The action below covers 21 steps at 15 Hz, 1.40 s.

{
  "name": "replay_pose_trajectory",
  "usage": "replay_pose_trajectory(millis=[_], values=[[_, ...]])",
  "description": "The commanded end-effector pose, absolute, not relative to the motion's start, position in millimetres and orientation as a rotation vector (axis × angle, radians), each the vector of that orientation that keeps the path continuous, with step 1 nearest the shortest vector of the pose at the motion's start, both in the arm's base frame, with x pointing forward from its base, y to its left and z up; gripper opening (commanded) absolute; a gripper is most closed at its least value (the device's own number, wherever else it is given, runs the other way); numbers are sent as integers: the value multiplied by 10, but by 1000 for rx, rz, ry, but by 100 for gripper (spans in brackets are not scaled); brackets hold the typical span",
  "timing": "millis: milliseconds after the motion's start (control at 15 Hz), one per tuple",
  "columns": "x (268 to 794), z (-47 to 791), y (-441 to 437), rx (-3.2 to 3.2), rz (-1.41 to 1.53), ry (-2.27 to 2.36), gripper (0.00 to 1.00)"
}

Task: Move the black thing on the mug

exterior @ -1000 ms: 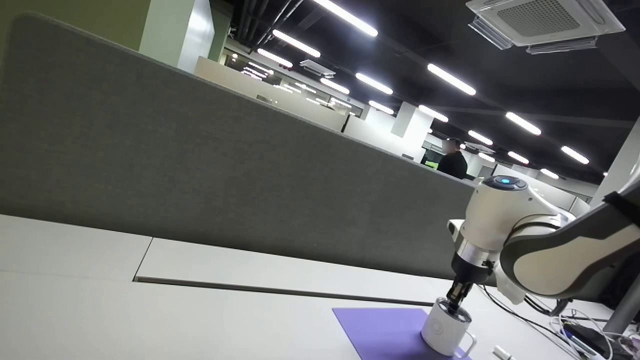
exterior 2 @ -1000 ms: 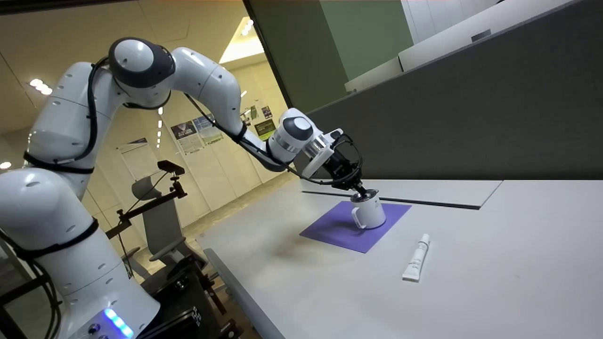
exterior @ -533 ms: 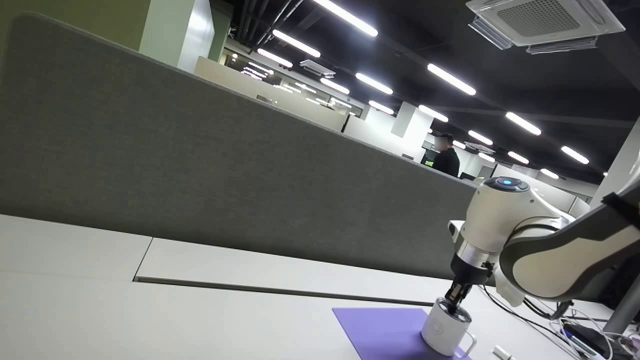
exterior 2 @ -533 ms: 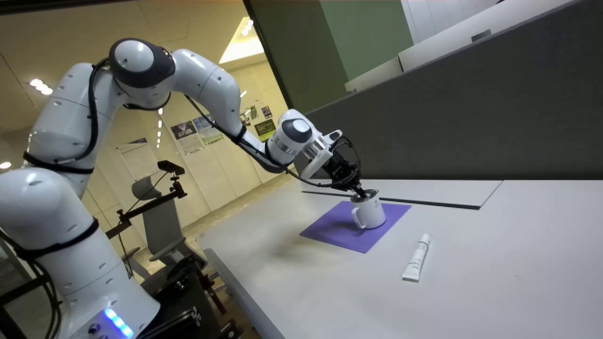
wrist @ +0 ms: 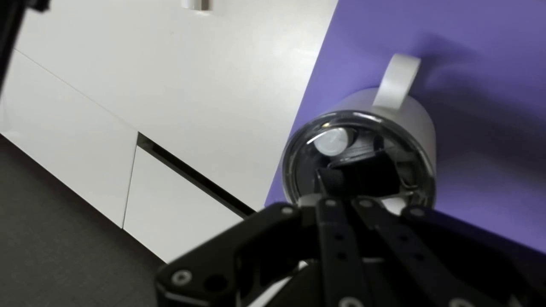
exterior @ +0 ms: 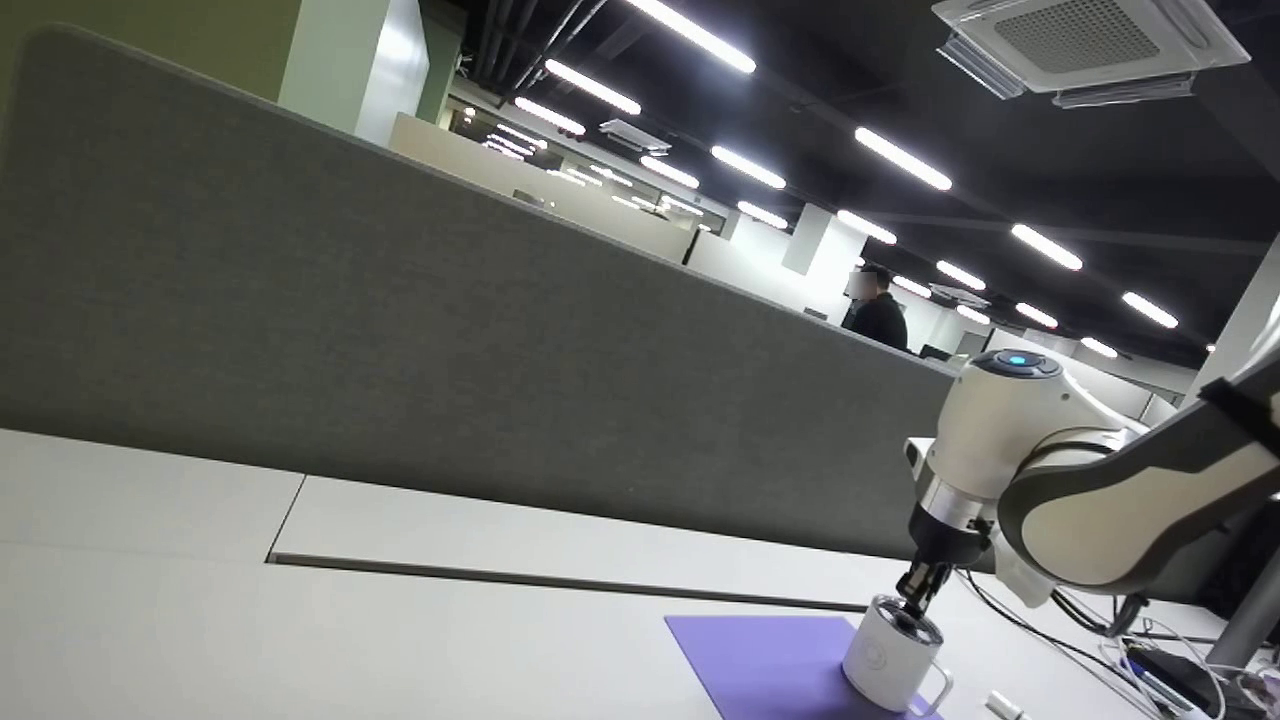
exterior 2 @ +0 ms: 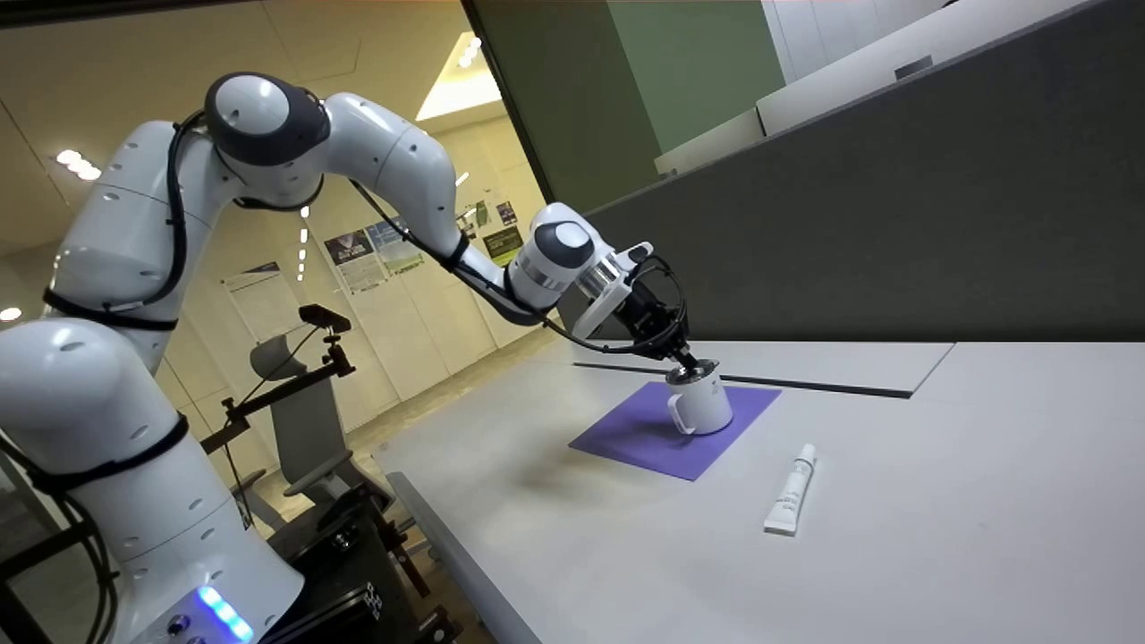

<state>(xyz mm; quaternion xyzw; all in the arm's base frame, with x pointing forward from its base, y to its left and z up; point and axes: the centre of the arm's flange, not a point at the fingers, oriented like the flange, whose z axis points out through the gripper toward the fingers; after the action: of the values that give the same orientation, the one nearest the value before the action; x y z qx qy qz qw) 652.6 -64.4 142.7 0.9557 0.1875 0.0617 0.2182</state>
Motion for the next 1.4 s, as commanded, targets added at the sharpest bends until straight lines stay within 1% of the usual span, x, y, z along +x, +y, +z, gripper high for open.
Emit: replay_pose_trajectory(millis=[0,800,1333], values=[[6516,1474,-668,2621,165,480,0],[6510,1383,-542,2608,266,512,0],[6493,1292,-502,2603,195,488,0]])
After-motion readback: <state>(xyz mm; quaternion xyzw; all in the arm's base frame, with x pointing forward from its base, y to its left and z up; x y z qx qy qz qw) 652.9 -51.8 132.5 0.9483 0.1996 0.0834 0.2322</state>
